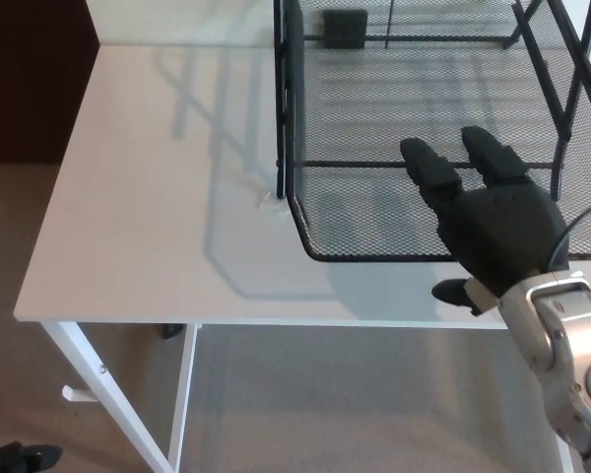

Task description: The robot walk towards a table in front and then pushes a layer of a file tray back to its original position using its right hand

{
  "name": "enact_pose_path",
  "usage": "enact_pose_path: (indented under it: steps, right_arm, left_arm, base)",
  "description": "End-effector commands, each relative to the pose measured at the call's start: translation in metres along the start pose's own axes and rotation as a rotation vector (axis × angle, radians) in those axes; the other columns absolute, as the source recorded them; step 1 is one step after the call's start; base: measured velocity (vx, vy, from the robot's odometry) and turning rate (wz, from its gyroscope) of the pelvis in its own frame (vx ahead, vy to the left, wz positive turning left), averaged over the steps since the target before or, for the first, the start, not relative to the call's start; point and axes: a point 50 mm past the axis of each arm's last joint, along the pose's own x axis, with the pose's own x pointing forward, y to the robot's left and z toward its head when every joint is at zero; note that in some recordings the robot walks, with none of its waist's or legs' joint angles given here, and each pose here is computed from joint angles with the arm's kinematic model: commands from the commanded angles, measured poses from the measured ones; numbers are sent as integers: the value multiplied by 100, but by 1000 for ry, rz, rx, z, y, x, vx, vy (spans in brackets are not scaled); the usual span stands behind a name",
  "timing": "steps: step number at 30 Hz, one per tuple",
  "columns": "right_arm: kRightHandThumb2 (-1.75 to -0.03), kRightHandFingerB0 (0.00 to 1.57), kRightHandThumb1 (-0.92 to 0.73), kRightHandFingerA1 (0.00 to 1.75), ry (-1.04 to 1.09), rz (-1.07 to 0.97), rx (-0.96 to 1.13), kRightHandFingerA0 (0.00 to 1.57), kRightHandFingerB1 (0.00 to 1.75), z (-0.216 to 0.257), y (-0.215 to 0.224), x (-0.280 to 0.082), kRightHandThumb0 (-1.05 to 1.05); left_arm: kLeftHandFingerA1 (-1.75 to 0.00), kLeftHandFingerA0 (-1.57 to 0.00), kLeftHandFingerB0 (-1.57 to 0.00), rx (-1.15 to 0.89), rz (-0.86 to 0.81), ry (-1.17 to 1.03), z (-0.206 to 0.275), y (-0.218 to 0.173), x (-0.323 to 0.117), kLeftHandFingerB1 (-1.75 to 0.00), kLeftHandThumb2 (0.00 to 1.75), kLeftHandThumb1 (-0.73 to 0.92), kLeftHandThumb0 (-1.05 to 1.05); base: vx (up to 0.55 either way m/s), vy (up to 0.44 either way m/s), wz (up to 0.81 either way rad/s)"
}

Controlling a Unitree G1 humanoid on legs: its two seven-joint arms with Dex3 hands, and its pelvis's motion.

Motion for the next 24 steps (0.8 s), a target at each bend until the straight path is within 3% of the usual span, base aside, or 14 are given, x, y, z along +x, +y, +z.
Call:
enact_pose_path:
  steps: [1,2,3,10,11,14,15,24]
  right_arm:
    - [-69,0,-37,0,25,-33,-16,0,6,-2,-7,8,-54]
    - [-70,0,-37,0,17,-42,-24,0,5,0,-11,9,-56]
    - [-70,0,-38,0,14,-47,-33,0,4,1,-13,10,-57]
    - [-71,0,-39,0,-2,-73,-32,0,4,6,-23,16,-60]
    - [-71,0,-39,0,-2,-74,-30,0,4,6,-23,16,-60]
    - [-71,0,-39,2,15,-73,-28,0,4,3,-23,21,-59]
    - [-72,0,-40,0,22,-63,-35,0,2,2,-22,22,-62]
    - [-73,0,-42,0,58,-19,-66,0,2,-10,-22,36,-65]
  left_arm:
    - [-62,-50,-21,23,12,7,-1,2,0,-49,88,45,-15]
    - [-45,-58,-33,23,12,10,-1,1,0,-35,58,62,-18]
    - [-62,-50,-20,24,12,12,-1,1,0,-49,88,45,-15]
    - [-63,-50,-20,30,8,5,0,2,0,-50,88,45,-15]
    - [-45,-57,-32,28,6,3,0,2,0,-35,58,62,-18]
    - [-45,-57,-33,9,9,1,1,2,1,-35,58,62,-18]
    - [-62,-49,-20,1,9,8,0,1,0,-49,88,45,-15]
    - [-63,-50,-20,7,8,8,0,2,1,-49,88,45,-15]
  base:
    - [0,0,0]
    - [0,0,0]
    - [0,0,0]
    - [0,0,0]
    - [0,0,0]
    - [0,0,0]
    - [0,0,0]
    - [0,0,0]
